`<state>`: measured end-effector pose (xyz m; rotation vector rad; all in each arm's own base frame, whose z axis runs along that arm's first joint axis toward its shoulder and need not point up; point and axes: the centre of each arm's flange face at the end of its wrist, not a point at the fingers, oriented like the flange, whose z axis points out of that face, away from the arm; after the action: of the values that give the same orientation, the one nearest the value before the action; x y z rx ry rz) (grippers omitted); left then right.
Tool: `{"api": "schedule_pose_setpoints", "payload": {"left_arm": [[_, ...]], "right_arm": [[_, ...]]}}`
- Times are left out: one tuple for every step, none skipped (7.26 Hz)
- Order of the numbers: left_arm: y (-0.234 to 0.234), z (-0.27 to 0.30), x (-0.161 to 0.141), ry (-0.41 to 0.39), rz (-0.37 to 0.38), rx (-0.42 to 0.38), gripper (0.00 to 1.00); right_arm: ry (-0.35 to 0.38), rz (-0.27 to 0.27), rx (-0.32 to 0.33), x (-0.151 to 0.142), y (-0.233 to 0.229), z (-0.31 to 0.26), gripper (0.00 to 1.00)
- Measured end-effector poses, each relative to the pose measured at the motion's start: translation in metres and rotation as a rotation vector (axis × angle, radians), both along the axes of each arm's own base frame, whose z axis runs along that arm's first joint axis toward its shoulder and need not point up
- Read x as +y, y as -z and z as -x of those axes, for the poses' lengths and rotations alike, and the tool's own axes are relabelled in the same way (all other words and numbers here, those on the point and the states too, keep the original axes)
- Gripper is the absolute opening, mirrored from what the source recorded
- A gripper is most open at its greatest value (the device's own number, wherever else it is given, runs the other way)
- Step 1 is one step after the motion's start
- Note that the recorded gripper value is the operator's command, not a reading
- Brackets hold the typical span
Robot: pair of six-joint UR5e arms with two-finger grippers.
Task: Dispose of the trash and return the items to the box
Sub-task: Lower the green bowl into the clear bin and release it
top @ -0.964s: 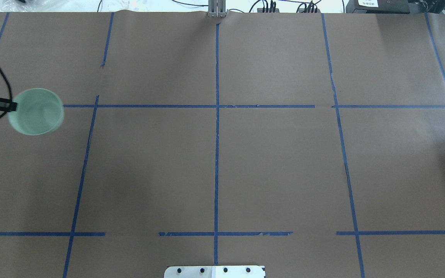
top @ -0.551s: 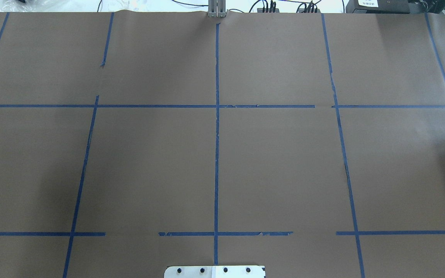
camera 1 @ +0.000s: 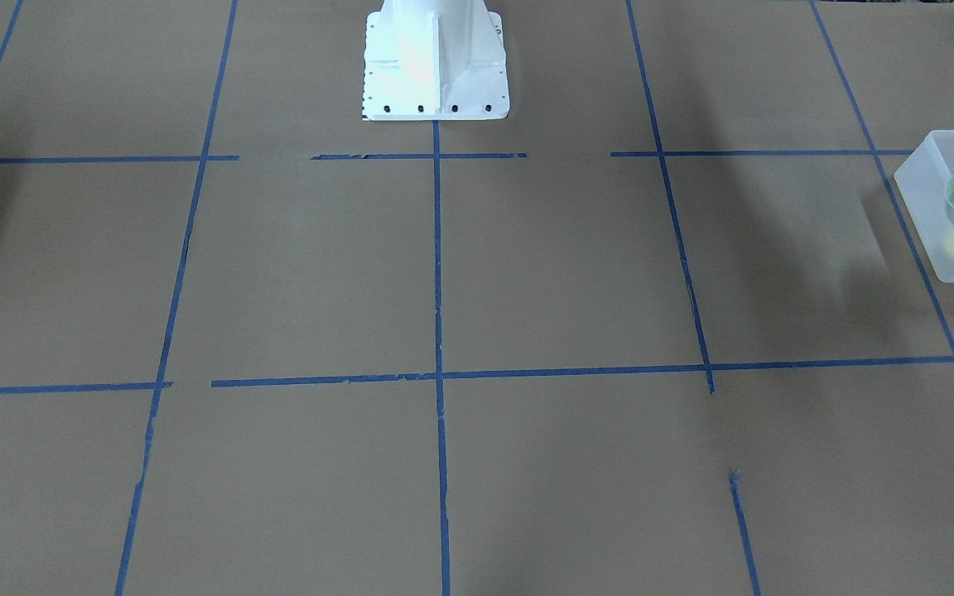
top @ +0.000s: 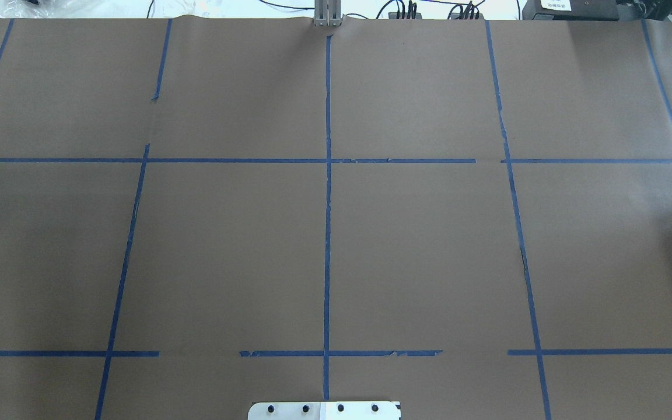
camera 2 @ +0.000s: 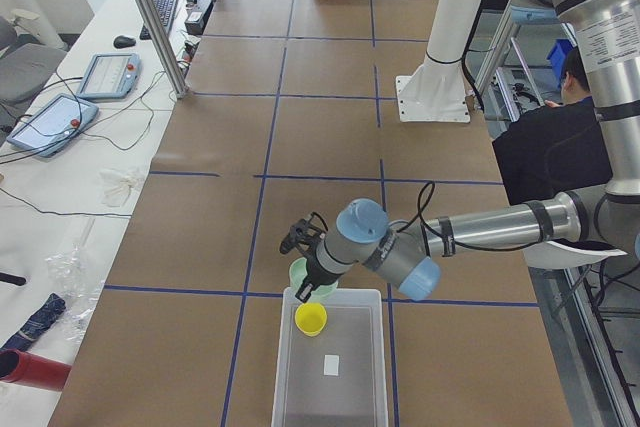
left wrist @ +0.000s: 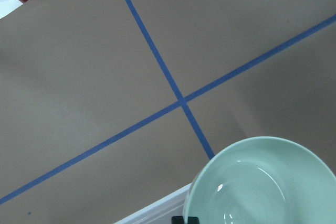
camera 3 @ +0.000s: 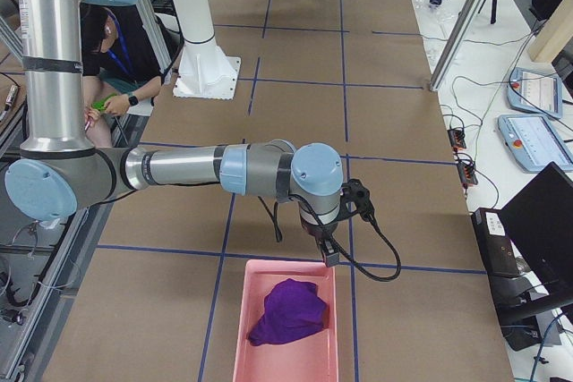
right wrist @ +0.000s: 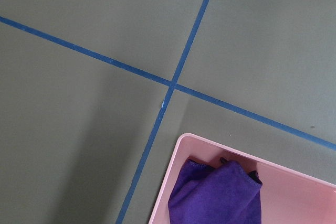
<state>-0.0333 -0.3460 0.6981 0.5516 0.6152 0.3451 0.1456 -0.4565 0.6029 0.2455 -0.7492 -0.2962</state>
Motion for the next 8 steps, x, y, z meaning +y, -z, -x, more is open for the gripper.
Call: {"api": "schedule_pose_setpoints", "payload": {"left_arm": [[-0.021,0.005,0.027,-0.038,-0.011,0.049,0.00],[-0.029,0.014,0.042,-0.056,-0.017,0.090,0.00],[-0.035,0.025,0.046,-0.062,-0.013,0.096,0.00],[-0.040,0.040,0.042,-0.066,-0.003,0.080,0.00],[-0.043,0.061,0.029,-0.065,0.009,0.051,0.00],[-0.044,0.085,0.015,-0.048,0.022,0.002,0.00],[-0.046,0.103,0.007,-0.030,0.032,-0.055,0.00],[-0.050,0.110,0.009,-0.021,0.044,-0.084,0.00]], "right_arm": [[0.001,-0.007,0.001,0.000,0.003,0.000,1.00],[0.002,-0.013,0.002,0.000,0.006,0.001,1.00],[0.004,-0.016,0.003,-0.001,0.007,0.001,1.00],[0.006,-0.018,0.003,-0.001,0.008,0.002,1.00],[0.008,-0.019,0.003,-0.001,0.008,0.003,1.00],[0.010,-0.019,0.003,-0.001,0.008,0.003,1.00],[0.012,-0.019,0.004,-0.001,0.008,0.004,1.00],[0.012,-0.023,0.005,-0.001,0.008,0.004,1.00]]}}
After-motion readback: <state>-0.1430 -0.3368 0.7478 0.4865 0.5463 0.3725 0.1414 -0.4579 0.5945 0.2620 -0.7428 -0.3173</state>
